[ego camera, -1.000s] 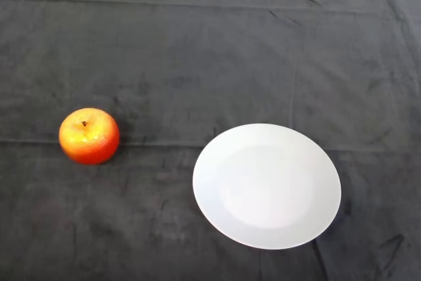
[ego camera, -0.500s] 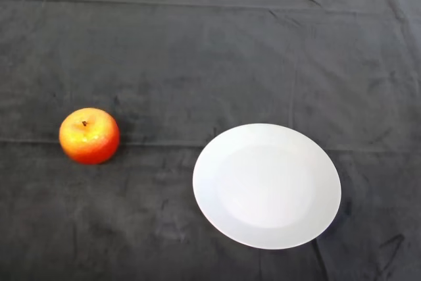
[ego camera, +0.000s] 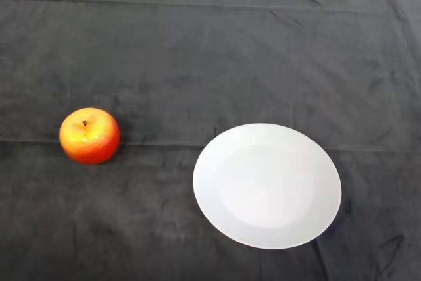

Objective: Move the apple to the plate

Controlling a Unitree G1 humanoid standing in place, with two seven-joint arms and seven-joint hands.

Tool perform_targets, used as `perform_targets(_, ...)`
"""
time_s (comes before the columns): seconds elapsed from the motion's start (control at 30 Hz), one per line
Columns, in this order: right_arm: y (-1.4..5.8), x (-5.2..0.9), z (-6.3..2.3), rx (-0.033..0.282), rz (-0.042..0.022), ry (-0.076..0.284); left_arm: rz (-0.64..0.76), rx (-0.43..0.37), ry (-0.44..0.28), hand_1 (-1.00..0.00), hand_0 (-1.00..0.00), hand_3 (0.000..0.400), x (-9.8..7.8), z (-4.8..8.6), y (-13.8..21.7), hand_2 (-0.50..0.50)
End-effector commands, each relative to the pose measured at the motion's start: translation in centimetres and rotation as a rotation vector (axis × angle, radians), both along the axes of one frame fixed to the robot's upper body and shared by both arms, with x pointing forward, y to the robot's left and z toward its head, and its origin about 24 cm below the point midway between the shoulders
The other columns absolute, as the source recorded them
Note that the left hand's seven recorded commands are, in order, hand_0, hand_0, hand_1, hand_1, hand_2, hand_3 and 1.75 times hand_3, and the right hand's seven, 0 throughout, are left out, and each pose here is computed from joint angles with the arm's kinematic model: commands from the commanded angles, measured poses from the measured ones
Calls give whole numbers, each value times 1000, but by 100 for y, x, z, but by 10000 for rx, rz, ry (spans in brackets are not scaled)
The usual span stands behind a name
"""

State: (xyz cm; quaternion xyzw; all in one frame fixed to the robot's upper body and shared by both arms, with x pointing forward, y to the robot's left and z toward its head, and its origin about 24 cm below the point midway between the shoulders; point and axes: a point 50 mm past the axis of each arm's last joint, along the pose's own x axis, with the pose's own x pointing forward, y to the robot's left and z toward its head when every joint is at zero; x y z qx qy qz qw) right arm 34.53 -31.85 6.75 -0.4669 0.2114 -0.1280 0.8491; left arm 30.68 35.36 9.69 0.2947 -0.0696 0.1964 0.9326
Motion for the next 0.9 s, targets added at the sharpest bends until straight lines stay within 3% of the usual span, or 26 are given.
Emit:
perform_targets(0.03, -62, -60, -61, 95, -226, 209, -916, 493, -333, 0, 0, 0, 126, 125, -164, 0)
perform_targets(0.5, -62, -60, -61, 96, -226, 209, -2787, 928, 400, 0, 0, 0, 280, 6, -557, 0)
perform_targets(0.9, -62, -60, -61, 97, -226, 208, -3933, 727, 823, 0, 0, 0, 356, -87, -831, 0)
